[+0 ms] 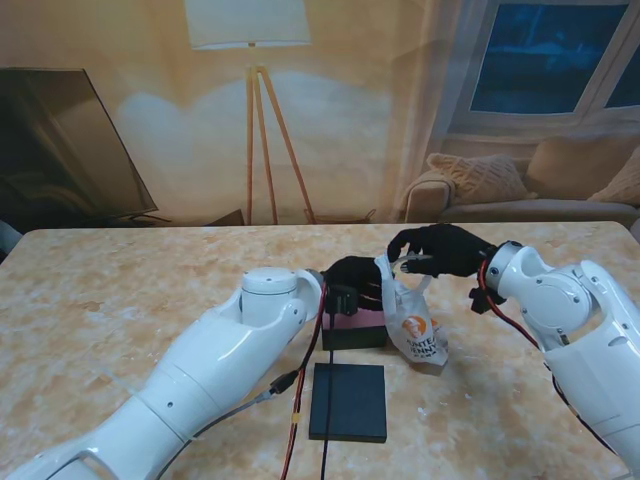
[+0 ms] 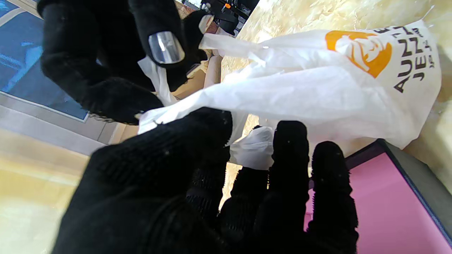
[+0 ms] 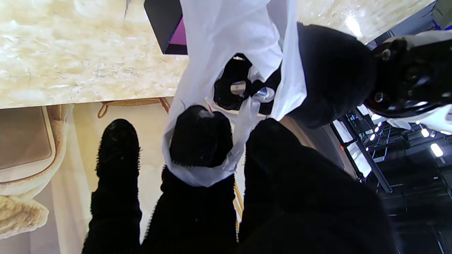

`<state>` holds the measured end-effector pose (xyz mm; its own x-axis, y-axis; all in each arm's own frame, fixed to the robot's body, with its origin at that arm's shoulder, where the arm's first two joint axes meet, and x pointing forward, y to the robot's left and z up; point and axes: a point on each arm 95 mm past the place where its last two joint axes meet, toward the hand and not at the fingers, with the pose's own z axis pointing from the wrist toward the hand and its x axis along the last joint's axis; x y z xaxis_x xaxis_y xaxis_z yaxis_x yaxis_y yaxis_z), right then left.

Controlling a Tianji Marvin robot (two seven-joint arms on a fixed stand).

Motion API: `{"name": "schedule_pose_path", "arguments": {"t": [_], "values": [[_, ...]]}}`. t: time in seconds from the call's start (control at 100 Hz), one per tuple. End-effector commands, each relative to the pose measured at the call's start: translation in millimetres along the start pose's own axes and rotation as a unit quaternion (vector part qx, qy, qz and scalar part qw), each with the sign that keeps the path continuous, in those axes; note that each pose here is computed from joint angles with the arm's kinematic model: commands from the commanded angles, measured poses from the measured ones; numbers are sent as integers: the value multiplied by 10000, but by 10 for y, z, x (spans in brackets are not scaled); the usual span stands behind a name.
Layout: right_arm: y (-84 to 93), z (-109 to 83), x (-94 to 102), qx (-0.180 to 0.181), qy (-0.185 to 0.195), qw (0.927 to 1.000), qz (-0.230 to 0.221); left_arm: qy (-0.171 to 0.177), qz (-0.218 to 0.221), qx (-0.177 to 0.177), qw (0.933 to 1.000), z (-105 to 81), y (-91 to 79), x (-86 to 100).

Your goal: Pack mini donuts into a plastic bag, tie the opening and put the bag into the gift box

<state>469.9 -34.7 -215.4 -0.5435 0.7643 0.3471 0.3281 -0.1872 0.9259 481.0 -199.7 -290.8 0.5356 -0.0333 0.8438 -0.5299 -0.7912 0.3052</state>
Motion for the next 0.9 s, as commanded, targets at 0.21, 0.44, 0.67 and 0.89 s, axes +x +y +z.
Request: {"name": "schedule_pose_path", "arguments": {"t": [0.21,0.44,0.67,0.89], "values": [[-56,49,42,-182,-94,9995,234,31,26,-100,9999,-9,66,32],[-65,54,39,-187,-122,9993,286,69,24,-66,10000,-12,65,48],[-92,104,39,-166,-164,9990,369,66,49,-54,10000,-12,67,41],[-94,129,47,-150,-107,9991,386,85,231,41,9997,6,57,41]]}}
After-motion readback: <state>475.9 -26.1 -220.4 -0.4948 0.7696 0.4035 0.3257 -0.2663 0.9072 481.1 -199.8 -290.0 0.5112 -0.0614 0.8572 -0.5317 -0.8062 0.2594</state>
